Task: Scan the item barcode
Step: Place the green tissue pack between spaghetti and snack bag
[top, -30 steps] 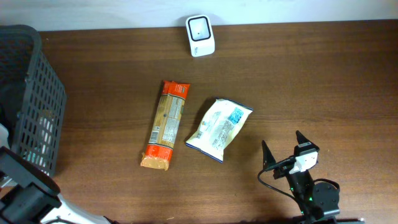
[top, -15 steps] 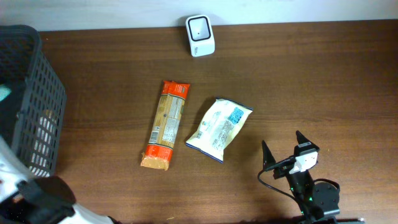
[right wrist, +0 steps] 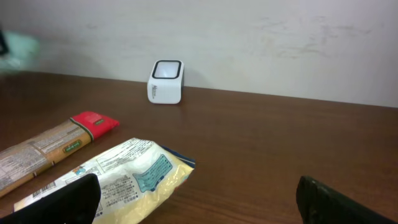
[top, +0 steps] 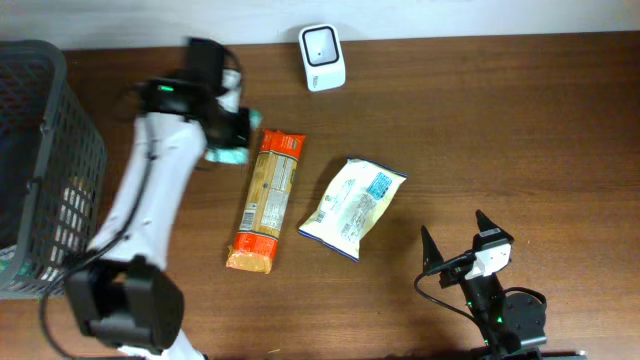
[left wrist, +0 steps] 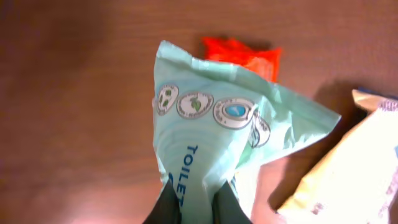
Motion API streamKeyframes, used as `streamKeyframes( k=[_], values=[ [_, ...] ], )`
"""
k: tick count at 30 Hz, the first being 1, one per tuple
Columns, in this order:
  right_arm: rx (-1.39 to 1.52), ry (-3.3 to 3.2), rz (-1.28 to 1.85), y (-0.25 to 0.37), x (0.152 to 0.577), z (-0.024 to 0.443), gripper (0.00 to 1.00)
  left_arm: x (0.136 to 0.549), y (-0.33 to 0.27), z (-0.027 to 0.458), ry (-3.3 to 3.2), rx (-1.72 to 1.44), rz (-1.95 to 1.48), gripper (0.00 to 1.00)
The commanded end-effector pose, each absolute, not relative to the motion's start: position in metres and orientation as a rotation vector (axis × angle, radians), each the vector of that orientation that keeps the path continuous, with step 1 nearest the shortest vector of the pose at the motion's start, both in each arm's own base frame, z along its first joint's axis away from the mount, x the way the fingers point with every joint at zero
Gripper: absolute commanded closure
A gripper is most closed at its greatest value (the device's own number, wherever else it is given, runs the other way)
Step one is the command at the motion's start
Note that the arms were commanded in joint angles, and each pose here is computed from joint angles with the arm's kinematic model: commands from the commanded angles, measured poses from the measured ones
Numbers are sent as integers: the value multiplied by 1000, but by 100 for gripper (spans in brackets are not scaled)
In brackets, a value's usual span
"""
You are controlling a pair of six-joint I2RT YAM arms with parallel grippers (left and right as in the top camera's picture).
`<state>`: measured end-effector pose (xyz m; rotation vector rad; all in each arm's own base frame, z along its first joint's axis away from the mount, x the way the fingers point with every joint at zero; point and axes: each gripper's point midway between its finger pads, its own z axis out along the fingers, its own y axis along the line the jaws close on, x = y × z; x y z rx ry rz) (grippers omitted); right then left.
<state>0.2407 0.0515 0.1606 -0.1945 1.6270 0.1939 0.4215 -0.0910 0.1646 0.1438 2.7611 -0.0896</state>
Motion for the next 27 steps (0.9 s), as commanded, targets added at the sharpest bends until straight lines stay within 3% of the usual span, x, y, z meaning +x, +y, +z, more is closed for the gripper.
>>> streamKeyframes(
  k=[1, 6, 8, 10, 11, 12, 14, 16, 21, 24, 27],
  values=[
    [-182, 1632, 187, 49, 241, 158, 1, 409, -141, 114, 2810, 301, -110, 100],
    [-182, 1632, 187, 49, 241, 158, 1, 391, -187, 70, 2862, 471, -107, 99],
    [-182, 1632, 187, 49, 241, 158, 1, 388, -197, 53, 2883, 508, -101, 84],
    [-182, 1632, 187, 49, 241, 158, 1, 388, -199, 45, 2892, 516, -98, 46],
    [-182, 1632, 187, 49, 241, 158, 1, 390, -200, 46, 2884, 514, -100, 18],
    [-182, 1632, 187, 49, 241, 158, 1, 395, -201, 52, 2864, 509, -104, 1],
    [-182, 1632, 187, 49, 241, 158, 1, 407, -199, 70, 2825, 487, -88, 1],
    [-182, 1632, 187, 49, 241, 158, 1, 447, -171, 171, 2664, 339, -81, 1],
    [-182, 1632, 187, 49, 241, 158, 1, 468, -74, 301, 2461, 48, -59, 1],
    [-182, 1632, 187, 49, 241, 158, 1, 461, 9, 348, 2360, -165, 24, 1],
    [-182, 1632, 187, 49, 241, 158, 1, 440, 106, 359, 2314, -418, 128, 1]
  ],
)
